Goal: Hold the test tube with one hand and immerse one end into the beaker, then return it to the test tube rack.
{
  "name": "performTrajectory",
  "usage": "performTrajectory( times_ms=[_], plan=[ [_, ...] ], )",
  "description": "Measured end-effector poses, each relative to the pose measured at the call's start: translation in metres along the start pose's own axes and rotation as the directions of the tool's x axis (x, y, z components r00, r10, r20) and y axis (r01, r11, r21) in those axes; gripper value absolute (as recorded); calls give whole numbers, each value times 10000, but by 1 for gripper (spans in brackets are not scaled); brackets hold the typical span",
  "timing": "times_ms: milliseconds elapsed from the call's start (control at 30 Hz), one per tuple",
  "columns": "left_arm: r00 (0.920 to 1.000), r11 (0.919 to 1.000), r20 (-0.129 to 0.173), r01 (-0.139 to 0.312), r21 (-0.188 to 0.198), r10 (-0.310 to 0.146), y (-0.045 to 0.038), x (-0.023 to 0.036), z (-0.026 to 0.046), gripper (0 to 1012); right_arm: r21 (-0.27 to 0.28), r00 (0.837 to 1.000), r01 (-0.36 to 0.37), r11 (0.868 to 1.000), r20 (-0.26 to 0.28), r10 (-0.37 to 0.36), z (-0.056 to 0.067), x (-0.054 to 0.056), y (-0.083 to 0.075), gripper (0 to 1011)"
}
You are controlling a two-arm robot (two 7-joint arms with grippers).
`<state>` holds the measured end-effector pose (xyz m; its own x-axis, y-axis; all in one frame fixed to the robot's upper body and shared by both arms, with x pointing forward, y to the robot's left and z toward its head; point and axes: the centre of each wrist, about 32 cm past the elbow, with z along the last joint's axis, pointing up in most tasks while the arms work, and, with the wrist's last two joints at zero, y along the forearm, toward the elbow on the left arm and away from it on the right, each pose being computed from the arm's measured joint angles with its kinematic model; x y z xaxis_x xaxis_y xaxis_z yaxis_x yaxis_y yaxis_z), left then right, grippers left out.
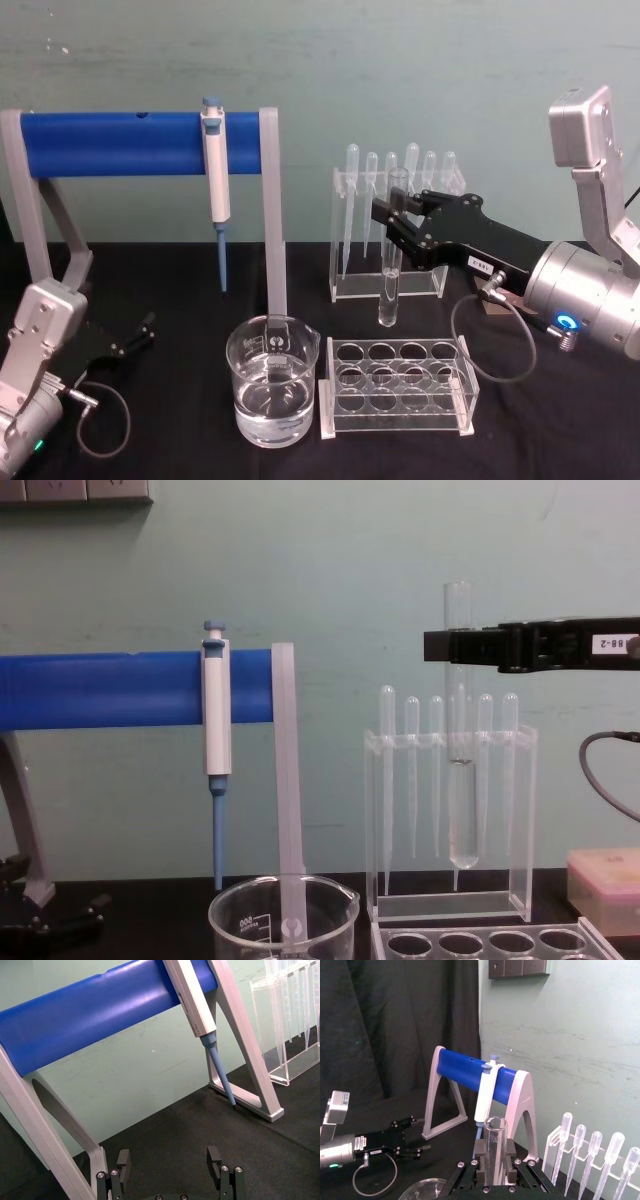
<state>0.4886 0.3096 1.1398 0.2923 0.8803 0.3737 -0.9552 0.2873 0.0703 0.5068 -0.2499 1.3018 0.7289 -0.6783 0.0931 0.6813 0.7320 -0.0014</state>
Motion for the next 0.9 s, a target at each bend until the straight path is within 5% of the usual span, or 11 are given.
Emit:
performTrajectory(
  times_ms=[900],
  plan=[
    [10000,10000,0,0,0,0,0,0,0,1000,8,10000,-6,10000,20,6,6,2,-4,224]
  ],
)
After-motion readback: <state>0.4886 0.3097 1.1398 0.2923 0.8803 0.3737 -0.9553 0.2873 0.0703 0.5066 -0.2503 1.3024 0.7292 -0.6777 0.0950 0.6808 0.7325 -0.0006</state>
